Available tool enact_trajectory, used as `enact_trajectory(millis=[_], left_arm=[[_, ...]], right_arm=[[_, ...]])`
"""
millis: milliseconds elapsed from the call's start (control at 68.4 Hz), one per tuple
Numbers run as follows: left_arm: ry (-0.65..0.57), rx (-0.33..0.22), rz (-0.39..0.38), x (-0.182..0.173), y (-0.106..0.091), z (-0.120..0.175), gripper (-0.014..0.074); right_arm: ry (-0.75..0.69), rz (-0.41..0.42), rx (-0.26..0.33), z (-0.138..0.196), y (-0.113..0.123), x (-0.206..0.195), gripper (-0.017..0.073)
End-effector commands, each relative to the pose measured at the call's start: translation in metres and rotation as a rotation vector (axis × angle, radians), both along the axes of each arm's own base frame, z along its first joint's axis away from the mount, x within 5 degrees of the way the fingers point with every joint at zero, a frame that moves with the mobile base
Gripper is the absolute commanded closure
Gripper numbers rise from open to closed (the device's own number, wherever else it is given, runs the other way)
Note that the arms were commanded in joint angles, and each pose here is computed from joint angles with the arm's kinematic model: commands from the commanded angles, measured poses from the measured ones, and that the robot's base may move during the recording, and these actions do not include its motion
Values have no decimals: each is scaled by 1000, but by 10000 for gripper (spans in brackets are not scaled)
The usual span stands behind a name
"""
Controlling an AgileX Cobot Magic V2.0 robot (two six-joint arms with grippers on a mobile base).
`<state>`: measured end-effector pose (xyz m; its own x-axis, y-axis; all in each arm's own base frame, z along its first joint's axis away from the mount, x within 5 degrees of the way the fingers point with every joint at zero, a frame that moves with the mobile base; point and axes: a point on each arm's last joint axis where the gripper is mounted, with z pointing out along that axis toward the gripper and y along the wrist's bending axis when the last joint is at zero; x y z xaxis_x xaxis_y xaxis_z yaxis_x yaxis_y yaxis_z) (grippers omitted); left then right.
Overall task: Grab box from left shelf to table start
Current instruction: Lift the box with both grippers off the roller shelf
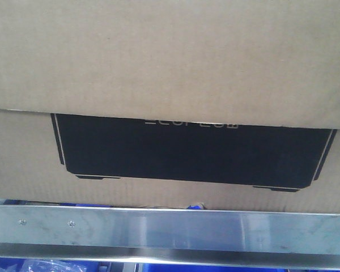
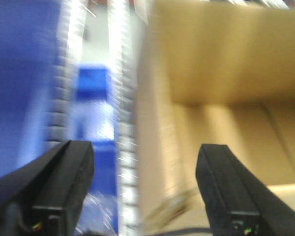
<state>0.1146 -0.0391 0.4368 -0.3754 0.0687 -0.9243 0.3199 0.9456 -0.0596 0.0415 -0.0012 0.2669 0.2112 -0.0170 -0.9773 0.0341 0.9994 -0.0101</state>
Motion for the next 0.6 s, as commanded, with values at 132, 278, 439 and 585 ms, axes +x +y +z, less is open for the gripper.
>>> enact_trajectory(millis=[132,278,439,585], left_arm=[[113,11,-35,55,-24,21,236],[236,42,-9,92,-34,14,236],[334,112,7,125,-42,4,236],[396,151,47,141,-43,3,236]], right_arm=[[-97,-9,-4,17,0,-7,502],[-96,-9,-4,17,0,-7,502],[-95,-9,-4,17,0,-7,502],[-78,-8,-4,15,0,-7,502]])
